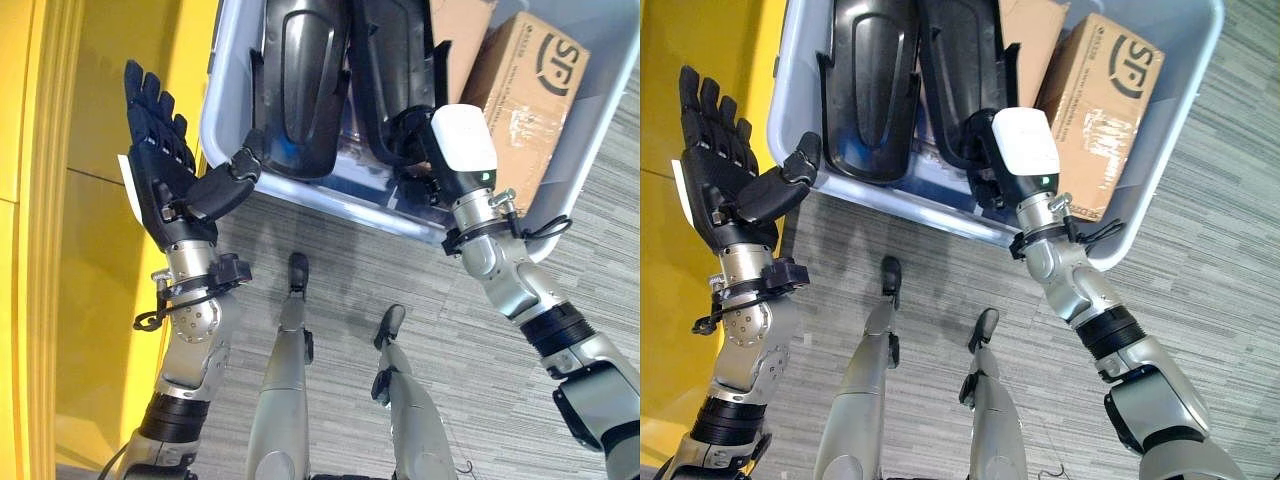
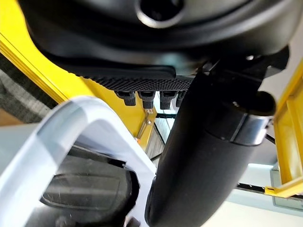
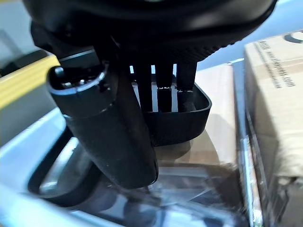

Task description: Move parts from the plastic box to the shelf.

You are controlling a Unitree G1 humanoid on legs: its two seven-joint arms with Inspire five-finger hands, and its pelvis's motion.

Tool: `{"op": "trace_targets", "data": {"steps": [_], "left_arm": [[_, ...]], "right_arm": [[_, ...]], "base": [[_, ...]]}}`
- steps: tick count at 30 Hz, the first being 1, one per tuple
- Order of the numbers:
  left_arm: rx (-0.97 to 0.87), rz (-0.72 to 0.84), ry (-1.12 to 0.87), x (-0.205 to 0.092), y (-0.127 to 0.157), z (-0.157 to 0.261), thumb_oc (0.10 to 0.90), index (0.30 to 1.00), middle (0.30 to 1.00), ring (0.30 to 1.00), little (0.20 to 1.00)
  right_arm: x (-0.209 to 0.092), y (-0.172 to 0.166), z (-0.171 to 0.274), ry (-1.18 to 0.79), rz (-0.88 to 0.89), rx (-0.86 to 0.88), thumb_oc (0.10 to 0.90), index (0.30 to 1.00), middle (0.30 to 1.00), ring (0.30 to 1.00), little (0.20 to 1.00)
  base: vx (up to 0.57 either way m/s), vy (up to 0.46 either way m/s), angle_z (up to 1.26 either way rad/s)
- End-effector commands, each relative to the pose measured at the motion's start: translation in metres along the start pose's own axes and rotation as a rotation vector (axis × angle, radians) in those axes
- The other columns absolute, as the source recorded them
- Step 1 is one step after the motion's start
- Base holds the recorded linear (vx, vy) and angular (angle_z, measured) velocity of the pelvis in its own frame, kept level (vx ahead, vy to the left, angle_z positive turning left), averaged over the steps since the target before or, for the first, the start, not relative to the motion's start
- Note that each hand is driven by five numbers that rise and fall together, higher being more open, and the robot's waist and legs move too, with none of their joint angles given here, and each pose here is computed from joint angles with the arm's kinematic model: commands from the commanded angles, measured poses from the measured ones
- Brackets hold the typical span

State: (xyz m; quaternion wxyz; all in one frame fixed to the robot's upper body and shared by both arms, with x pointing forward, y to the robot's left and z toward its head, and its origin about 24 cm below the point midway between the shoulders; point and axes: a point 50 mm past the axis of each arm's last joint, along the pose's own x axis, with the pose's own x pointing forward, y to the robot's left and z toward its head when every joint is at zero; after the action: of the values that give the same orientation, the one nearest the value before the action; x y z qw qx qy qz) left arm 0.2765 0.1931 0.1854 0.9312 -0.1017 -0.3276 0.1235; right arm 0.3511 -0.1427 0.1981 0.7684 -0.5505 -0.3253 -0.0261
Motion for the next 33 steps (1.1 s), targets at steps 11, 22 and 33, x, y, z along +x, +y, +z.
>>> {"op": "trace_targets", "data": {"steps": [11, 22, 33], "left_arm": [[0.027, -0.043, -0.199, -0.003, -0.004, 0.035, 0.9, 1.0, 1.0, 1.0, 1.0], [-0.033, -0.007, -0.225, -0.031, 0.052, 0.068, 0.9, 1.0, 1.0, 1.0, 1.0], [-0.03, -0.03, -0.067, -0.036, 0.062, 0.042, 0.9, 1.0, 1.0, 1.0, 1.0]], "right_arm": [[-0.017, -0.026, 0.032, -0.167, -0.151, 0.152, 0.4, 0.3, 0.3, 0.3, 0.3], [-0.05, -0.069, 0.023, -0.204, -0.241, 0.095, 0.4, 0.3, 0.3, 0.3, 0.3], [-0.062, -0.095, 0.018, -0.224, -0.257, 0.01, 0.4, 0.3, 0.3, 0.3, 0.3]], "base": [[0.0, 0.001, -0.01], [0.03, -0.003, -0.05], [0.04, -0.024, -0.03]]}}
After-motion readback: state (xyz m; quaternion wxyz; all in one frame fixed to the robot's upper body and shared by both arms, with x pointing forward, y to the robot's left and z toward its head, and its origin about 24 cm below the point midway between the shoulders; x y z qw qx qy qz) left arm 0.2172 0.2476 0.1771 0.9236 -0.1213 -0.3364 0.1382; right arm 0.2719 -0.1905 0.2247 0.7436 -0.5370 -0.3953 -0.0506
